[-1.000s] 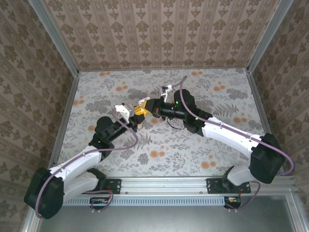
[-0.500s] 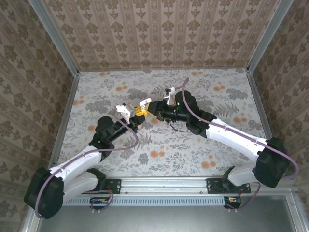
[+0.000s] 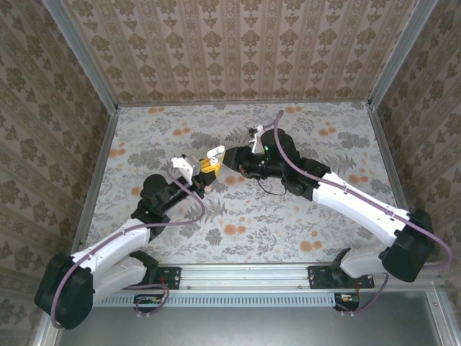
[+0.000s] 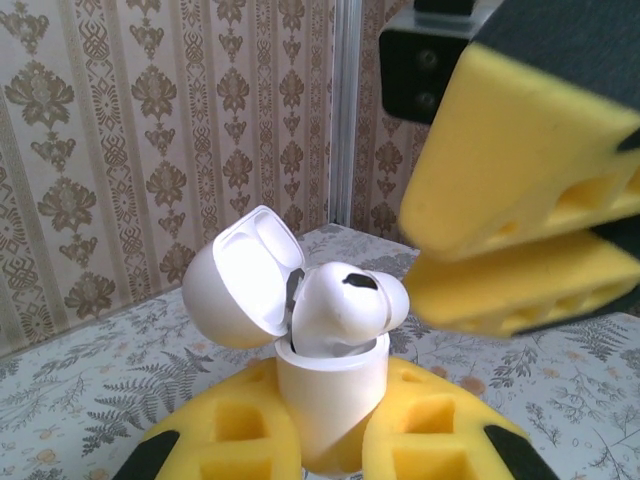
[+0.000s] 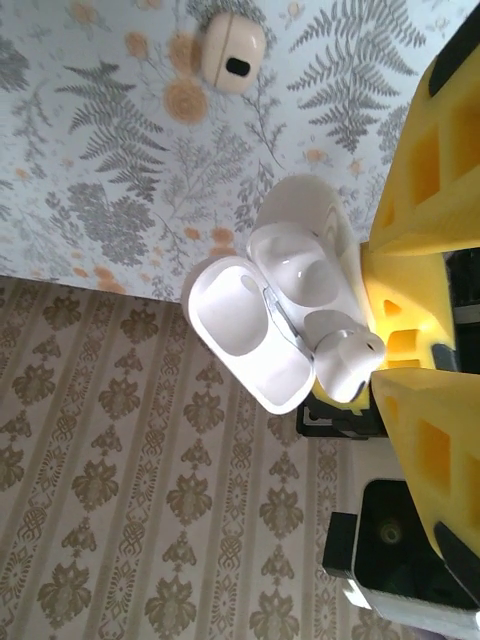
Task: Insert wireless bluetooth earbuds into charging case
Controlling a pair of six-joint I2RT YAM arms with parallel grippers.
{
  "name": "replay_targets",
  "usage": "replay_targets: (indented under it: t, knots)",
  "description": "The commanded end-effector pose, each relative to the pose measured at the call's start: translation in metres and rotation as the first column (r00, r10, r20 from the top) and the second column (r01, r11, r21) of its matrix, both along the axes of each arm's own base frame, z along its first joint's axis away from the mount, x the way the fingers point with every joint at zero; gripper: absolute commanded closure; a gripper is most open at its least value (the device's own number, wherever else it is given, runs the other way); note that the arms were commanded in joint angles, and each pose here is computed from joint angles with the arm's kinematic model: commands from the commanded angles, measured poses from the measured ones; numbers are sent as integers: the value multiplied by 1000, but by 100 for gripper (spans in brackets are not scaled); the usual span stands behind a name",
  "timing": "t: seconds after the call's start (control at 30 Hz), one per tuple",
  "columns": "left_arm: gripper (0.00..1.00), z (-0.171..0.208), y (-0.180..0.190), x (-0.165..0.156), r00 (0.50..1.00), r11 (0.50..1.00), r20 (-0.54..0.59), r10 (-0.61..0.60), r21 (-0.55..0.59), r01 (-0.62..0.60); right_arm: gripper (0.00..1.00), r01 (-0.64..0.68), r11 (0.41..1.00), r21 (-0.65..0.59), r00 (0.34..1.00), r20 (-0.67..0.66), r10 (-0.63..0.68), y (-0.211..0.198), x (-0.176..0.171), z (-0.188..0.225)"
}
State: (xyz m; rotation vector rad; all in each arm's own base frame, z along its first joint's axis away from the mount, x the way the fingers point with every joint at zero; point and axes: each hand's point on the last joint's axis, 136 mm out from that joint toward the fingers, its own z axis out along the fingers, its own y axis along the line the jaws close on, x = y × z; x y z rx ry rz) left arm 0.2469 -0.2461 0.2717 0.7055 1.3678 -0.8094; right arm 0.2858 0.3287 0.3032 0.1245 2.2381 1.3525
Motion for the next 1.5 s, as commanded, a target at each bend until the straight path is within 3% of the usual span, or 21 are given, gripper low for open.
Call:
replay_targets:
  t: [0.0,0.37,0.77,1.47]
  knots:
    - [100,19,-2,-6,998,1000,57,-22,-11,22,65,4,998,-70,996,86,2,-15,-7,23]
    - [100,16,-6,-3,999,999,28,-34,3,34,80,-166,985,-45,982,79,170,25,-25,27]
    - [100,19,-7,-5,999,999,32,-45,0,45,84,-194,978,-75,979,47,198,37,-18,13]
    - [100,18,-4,-8,998,999,39,-39,7,39,85,-151,983,-103,988,29,155,20,0,6]
